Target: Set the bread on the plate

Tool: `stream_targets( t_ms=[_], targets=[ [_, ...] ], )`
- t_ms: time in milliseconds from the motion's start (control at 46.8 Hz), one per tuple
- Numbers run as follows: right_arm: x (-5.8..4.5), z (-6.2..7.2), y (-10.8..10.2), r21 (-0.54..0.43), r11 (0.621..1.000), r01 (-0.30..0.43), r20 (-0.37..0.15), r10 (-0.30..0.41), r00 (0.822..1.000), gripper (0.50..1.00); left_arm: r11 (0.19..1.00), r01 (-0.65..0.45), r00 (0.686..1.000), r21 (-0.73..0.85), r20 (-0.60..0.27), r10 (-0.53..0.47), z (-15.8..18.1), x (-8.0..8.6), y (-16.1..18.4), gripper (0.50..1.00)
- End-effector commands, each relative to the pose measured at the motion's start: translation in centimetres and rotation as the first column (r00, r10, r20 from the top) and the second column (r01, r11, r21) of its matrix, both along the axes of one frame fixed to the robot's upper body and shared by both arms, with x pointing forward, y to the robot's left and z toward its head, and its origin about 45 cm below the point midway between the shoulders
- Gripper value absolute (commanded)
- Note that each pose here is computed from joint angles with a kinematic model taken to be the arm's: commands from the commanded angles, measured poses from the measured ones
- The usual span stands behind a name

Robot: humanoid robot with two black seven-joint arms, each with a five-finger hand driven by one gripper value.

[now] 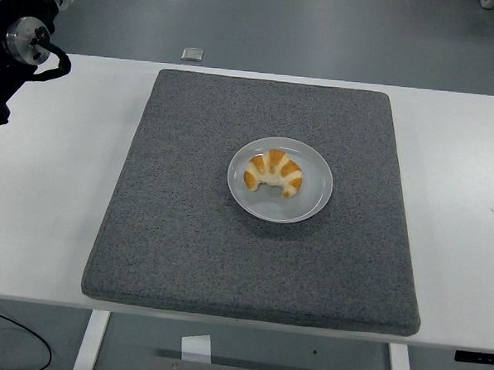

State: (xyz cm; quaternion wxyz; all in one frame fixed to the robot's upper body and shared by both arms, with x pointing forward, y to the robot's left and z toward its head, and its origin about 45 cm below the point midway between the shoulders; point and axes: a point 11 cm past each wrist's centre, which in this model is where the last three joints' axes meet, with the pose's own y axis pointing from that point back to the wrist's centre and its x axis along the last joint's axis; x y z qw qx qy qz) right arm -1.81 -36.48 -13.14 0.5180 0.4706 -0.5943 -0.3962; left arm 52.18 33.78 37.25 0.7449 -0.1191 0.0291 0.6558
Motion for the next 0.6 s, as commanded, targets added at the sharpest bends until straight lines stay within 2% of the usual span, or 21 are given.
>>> stream_targets(
  t_ms=[0,150,385,577],
  targets=[
    [0.1,0.0,0.0,0.001,1.000,0.001,0.001,-0.001,1.000,0.932,0.999,-0.002,1.000,-0.051,-0.023,0.001,-1.5,-0.1,0.0,1.000],
    [0.0,0.0,0.0,-0.001,1.000,0.001,0.000,-0.001,1.000,0.932,0.990,0.003,0.999,-0.139,-0.041,-0.009,-3.5,0.0,-0.4,1.000],
    [0.0,0.0,0.0,0.001,1.000,0.000,0.000,0.000,1.000,0.932,0.957,0.039,0.999,-0.288,-0.008,-0.043,-4.9,0.5,-1.6,1.000],
    [0.1,0.0,0.0,0.000,1.000,0.006,0.004,-0.006,1.000,0.932,0.948,0.014,0.998,-0.317,-0.047,-0.030,-7.0,0.7,-2.3,1.000]
  ],
)
